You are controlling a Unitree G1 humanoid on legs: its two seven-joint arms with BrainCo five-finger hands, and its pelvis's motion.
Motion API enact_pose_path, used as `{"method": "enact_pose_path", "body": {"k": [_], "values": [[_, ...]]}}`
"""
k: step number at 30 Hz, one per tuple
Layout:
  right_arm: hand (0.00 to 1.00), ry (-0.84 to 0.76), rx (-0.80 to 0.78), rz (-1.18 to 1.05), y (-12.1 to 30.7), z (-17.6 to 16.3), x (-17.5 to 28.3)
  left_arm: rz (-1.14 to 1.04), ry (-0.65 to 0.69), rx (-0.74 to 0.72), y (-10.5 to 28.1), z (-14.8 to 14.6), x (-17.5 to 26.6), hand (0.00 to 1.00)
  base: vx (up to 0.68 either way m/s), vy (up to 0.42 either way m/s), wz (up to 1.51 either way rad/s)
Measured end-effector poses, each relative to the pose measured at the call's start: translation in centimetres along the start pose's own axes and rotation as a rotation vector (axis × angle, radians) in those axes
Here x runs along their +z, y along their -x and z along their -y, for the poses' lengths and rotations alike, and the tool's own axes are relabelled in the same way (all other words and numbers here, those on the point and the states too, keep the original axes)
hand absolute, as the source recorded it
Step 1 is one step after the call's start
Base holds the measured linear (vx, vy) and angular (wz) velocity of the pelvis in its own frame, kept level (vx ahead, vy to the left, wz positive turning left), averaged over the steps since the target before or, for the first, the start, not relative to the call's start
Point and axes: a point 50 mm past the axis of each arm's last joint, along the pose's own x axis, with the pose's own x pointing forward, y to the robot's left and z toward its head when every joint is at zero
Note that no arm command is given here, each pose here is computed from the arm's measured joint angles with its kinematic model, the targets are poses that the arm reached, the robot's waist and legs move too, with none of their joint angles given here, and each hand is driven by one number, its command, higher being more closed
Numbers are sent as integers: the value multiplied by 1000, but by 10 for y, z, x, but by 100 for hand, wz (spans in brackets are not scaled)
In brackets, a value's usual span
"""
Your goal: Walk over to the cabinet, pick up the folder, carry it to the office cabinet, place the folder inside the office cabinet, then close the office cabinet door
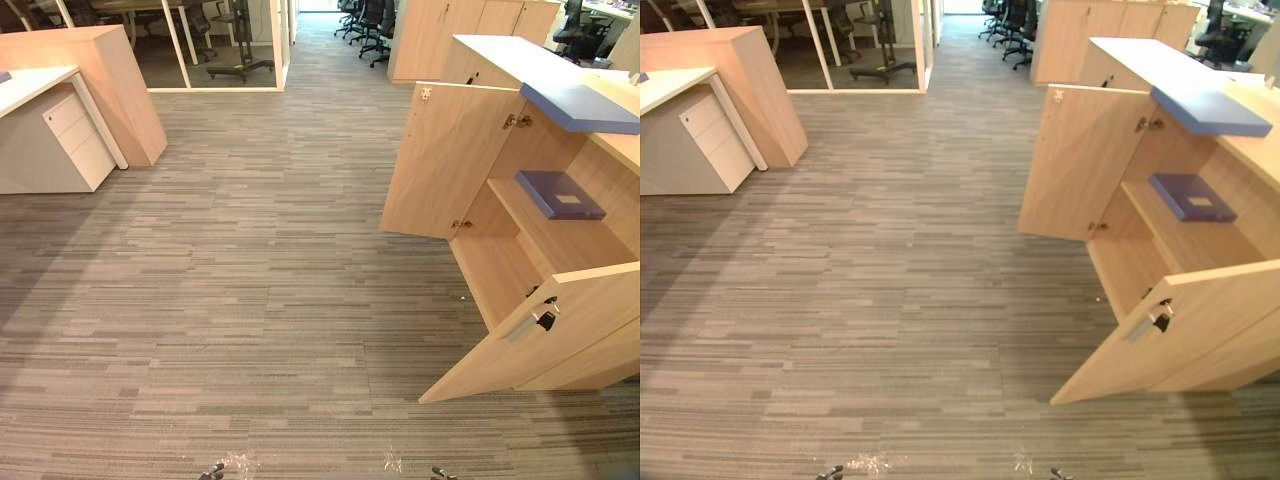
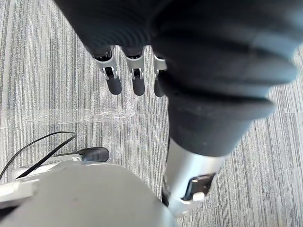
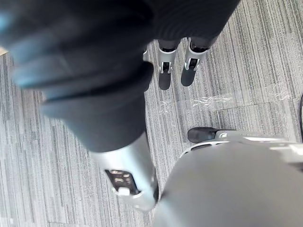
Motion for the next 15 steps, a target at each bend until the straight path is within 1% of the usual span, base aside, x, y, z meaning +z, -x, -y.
{"method": "enact_pose_path", "body": {"k": [15], "values": [[0,-1,10,12,-1,-2,5,-5,30,-11,0,0,-2,0,-6,-1,0]]}}
